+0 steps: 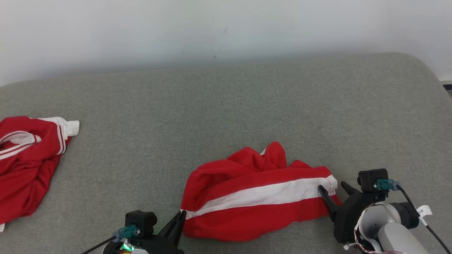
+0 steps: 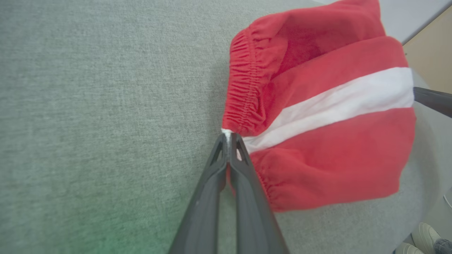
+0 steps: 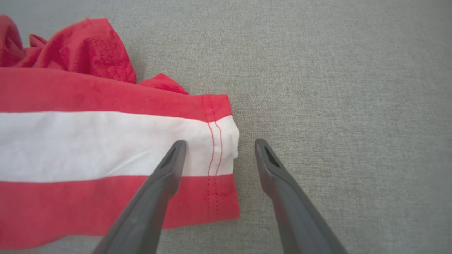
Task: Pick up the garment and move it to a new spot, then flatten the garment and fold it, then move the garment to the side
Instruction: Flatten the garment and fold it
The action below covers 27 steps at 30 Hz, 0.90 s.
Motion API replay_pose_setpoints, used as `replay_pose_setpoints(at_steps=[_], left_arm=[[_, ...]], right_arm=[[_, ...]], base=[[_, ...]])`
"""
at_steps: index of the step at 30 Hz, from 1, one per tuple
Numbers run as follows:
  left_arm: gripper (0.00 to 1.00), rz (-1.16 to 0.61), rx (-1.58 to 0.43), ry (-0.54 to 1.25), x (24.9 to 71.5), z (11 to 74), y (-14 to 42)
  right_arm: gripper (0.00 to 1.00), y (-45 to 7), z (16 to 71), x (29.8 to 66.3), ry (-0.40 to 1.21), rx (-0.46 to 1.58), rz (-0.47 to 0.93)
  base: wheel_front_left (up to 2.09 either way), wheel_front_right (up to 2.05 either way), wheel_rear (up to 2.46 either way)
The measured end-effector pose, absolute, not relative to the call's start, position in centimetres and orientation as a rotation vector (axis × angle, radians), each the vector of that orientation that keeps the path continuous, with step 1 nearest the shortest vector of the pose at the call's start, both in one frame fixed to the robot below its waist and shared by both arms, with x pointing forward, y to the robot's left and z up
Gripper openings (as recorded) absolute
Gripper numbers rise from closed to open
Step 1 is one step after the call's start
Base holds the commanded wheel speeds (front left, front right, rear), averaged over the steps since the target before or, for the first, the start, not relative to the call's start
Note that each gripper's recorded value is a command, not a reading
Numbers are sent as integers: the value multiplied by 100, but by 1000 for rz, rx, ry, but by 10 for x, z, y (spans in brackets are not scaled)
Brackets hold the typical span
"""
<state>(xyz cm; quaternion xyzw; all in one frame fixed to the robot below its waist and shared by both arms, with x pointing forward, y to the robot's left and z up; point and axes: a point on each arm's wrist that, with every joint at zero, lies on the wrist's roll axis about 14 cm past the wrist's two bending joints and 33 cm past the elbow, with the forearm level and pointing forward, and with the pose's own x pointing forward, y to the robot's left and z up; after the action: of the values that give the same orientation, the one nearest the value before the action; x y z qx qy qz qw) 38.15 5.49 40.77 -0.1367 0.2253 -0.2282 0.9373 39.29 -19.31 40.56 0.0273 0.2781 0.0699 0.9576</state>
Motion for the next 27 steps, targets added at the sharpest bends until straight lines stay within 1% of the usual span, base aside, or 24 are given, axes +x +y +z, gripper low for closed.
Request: replay_pose_setpoints(at_steps=[7,9,11,12,13,14,16,17,18,19,20,21,27], left_arm=[[0,-454,-285,471,386,402,60],[0,-451,-286,467,387,402,60],[0,-451,-286,464,388,403,60],[0,-450,-286,464,388,403,61],[0,-449,-285,466,388,402,61],[0,-449,-284,466,388,402,61],[0,-450,-284,464,389,403,61],[0,-450,-284,464,388,403,61],[0,-450,-284,463,388,404,61],[0,-449,-284,462,388,404,61],[0,-448,-284,461,388,405,62],[0,-448,-285,457,388,406,62],[0,-447,-294,417,389,417,62]], right_arm=[[100,-176,394,399,595,76,194],[98,-174,389,397,611,85,199],[85,-173,388,397,613,88,204],[85,-172,388,398,609,86,207],[67,-171,391,400,597,84,213],[44,-169,395,405,576,74,223],[49,-168,395,405,570,65,228],[49,-168,395,404,568,63,229],[47,-168,395,404,565,61,231],[40,-167,396,403,562,60,232],[28,-167,396,403,561,60,234],[0,-166,397,402,555,57,236],[0,-162,411,401,500,54,249]], base=[[0,0,0],[0,0,0],[0,0,0],[0,0,0],[0,0,0],[0,0,0],[0,0,0],[0,0,0],[0,0,0],[0,0,0],[0,0,0],[0,0,0],[0,0,0]])
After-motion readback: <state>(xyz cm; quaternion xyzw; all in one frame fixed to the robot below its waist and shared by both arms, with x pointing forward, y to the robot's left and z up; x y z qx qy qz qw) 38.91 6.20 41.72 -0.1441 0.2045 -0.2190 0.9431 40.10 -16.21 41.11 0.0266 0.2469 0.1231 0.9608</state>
